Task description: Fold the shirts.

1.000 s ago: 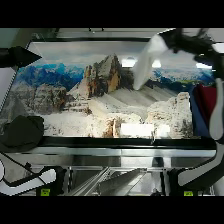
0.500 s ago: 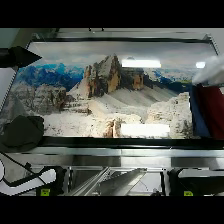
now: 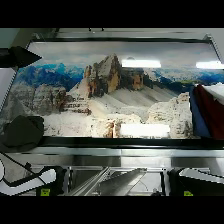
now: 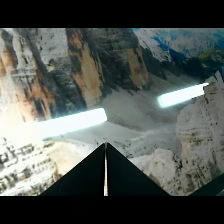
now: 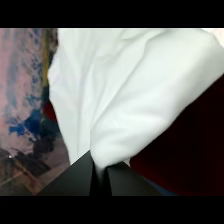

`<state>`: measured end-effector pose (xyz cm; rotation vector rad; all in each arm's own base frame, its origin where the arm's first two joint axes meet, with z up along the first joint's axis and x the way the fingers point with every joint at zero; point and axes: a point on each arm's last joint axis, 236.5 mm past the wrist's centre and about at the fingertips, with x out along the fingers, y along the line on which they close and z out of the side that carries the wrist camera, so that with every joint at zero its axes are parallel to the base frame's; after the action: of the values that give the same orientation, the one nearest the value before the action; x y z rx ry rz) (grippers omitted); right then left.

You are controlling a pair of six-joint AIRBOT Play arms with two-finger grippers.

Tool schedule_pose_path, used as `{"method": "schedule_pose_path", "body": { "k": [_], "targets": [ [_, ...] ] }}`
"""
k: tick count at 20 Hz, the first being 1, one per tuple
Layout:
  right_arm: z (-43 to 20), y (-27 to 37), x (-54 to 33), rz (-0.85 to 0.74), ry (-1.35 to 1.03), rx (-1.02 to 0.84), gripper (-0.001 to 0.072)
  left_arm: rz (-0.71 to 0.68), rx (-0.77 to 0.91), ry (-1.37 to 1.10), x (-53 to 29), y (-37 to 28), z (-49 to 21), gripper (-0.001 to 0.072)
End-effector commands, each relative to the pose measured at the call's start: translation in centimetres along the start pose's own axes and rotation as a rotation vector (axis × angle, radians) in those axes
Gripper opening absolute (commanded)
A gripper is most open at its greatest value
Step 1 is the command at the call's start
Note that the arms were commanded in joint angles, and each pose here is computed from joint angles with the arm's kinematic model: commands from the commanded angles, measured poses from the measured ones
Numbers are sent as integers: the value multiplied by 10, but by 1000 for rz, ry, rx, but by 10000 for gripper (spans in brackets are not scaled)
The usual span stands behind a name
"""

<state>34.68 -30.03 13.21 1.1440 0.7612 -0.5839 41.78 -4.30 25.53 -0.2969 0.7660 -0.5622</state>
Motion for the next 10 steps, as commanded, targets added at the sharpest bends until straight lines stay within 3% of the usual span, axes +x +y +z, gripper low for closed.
{"method": "schedule_pose_path", "body": {
  "k": [1,4,8,10],
  "targets": [
    [28,68,-10,301,-126,-37,26,7,-1,-15,0,2,3,12],
    [53,146,-21,644,-213,60,26,22,-1,-54,0,6,13,12],
    [87,252,-82,1242,-325,245,26,40,-1,-100,-1,10,24,12],
    [94,270,-100,1322,-403,211,26,45,-1,-111,-2,11,26,12]
  ]
}}
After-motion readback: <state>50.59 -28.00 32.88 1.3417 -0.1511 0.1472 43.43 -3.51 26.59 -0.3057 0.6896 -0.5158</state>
